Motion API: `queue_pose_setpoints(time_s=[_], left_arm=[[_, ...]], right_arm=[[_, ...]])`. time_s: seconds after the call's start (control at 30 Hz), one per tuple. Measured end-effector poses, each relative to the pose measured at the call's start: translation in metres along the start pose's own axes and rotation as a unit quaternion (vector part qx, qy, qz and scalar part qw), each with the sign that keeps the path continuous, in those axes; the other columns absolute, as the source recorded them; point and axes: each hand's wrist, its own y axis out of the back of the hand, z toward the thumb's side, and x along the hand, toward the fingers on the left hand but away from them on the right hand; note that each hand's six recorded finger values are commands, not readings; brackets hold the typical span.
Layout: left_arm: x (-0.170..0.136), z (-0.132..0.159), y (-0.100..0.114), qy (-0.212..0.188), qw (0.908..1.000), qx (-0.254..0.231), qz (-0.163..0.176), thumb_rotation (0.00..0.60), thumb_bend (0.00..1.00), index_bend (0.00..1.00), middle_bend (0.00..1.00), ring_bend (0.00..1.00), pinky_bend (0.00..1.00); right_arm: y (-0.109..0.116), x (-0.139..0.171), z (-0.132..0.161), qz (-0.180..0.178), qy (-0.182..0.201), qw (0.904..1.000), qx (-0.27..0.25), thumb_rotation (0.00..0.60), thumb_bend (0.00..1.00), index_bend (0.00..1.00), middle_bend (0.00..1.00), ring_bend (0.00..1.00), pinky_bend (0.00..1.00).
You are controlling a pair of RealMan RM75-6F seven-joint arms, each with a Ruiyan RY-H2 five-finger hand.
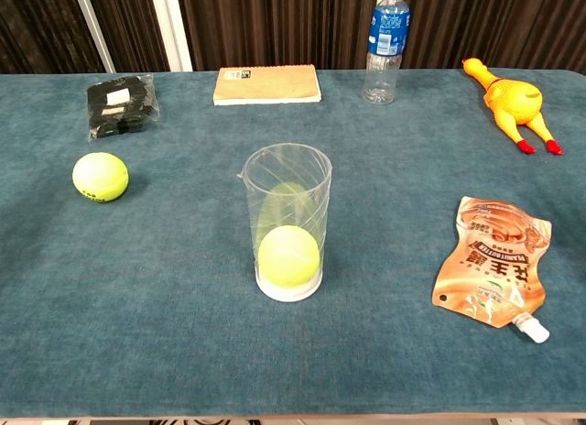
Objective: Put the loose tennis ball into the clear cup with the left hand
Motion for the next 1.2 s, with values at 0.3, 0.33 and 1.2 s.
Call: queue_pose_setpoints(time_s=[0.3, 0.33, 1.2], left_arm=[[0.000, 0.000, 0.000, 0.001, 1.0000, 0.000, 0.000, 0.600, 0.06, 0.17, 0.07, 0.07, 0.12], [0.000, 0.000, 0.000, 0.001, 1.0000, -0.001, 0.000, 0.600, 0.06, 0.17, 0.07, 0.07, 0.12], [0.059, 0.045, -0.017, -0.090, 0.9940, 0.025, -0.057, 0.600, 0.04, 0.16, 0.07, 0.07, 0.12]], right_arm=[[0.000, 0.000, 0.000, 0.000, 0.000, 1.0000, 0.000, 0.600, 0.35, 0.11, 0.00, 0.01, 0.00], [0.000, 0.000, 0.000, 0.000, 0.000, 1.0000, 0.000, 0.600, 0.35, 0.11, 0.00, 0.01, 0.00], [0.000, -0.001, -0.003, -0.002, -0.008, 1.0000, 0.005, 0.600, 0.35, 0.11, 0.00, 0.01, 0.00]])
